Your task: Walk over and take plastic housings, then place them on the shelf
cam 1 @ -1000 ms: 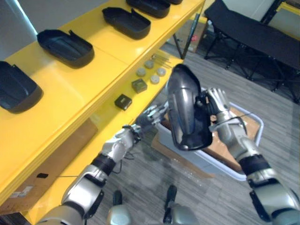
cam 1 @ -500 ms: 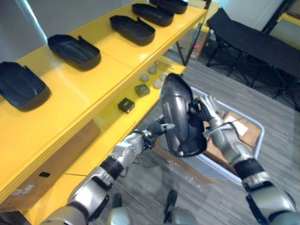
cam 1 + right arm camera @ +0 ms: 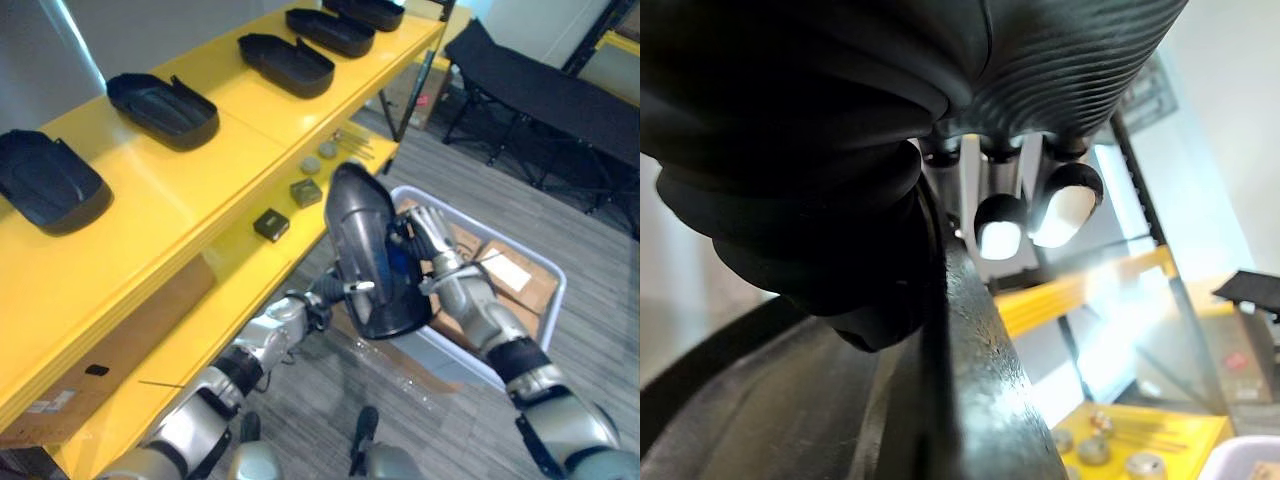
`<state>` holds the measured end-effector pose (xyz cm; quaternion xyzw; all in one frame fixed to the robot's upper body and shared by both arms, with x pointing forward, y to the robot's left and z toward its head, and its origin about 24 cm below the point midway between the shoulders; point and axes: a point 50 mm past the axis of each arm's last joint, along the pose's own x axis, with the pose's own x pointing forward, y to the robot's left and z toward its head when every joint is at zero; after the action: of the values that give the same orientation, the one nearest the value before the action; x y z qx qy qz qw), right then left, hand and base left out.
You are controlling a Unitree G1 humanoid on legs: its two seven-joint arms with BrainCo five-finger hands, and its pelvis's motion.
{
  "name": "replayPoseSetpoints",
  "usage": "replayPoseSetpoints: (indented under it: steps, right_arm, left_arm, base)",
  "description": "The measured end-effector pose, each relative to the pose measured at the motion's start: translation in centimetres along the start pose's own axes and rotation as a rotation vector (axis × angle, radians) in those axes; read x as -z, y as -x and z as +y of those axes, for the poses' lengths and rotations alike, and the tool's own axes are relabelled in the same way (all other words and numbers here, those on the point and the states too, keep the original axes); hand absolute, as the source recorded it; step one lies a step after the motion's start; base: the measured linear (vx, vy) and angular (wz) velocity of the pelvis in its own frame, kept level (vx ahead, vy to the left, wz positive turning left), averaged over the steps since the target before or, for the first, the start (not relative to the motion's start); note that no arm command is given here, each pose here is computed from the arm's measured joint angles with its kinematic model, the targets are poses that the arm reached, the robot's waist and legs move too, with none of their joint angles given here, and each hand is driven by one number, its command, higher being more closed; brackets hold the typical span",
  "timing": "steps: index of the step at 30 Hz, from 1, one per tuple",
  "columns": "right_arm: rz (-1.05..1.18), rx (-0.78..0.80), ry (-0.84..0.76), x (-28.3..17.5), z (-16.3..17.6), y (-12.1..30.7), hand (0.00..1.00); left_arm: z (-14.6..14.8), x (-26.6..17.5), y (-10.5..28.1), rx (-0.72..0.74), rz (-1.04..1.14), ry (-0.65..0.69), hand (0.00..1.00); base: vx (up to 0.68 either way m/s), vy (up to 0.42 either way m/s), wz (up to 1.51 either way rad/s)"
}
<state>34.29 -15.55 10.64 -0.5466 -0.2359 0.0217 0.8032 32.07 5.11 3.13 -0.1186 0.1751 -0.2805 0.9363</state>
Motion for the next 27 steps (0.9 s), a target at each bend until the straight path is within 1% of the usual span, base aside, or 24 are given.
replayPoseSetpoints:
  steps: [3,7,13,14,19,27]
  right_arm:
    - [-0.007,-0.004,-0.024,-0.5,0.5,0.1,1.00]
    - [-0.020,-0.006,-0.052,-0.9,0.9,0.4,1.00]
    - [-0.054,0.017,-0.098,-1.3,1.3,1.1,1.00]
    - [-0.059,0.016,-0.112,-1.4,1.5,1.5,0.00]
    - [-0.092,0.029,-0.198,-2.3,2.1,2.4,0.00]
    - [-0.071,0.065,-0.277,-2.4,2.4,3.1,0.00]
  left_arm:
    - [0.6,0.2,0.2,-0.035,-0.015,-0.009,1.00]
    - [1.3,0.7,0.7,-0.062,-0.022,0.017,1.00]
    - [1.4,0.9,0.8,-0.052,-0.018,0.021,1.00]
    - [1.4,1.4,1.0,-0.055,-0.011,0.033,1.00]
    - [1.9,2.0,1.4,-0.083,-0.011,0.069,1.00]
    - [2.1,1.6,1.4,-0.109,-0.034,0.049,1.00]
  base:
    - [0.00,0.000,0.00]
    - [0.00,0.000,-0.03]
    - [0.00,0.000,0.00]
    - [0.00,0.000,0.00]
    - [-0.01,0.003,-0.10]
    - [0.00,0.000,0.00]
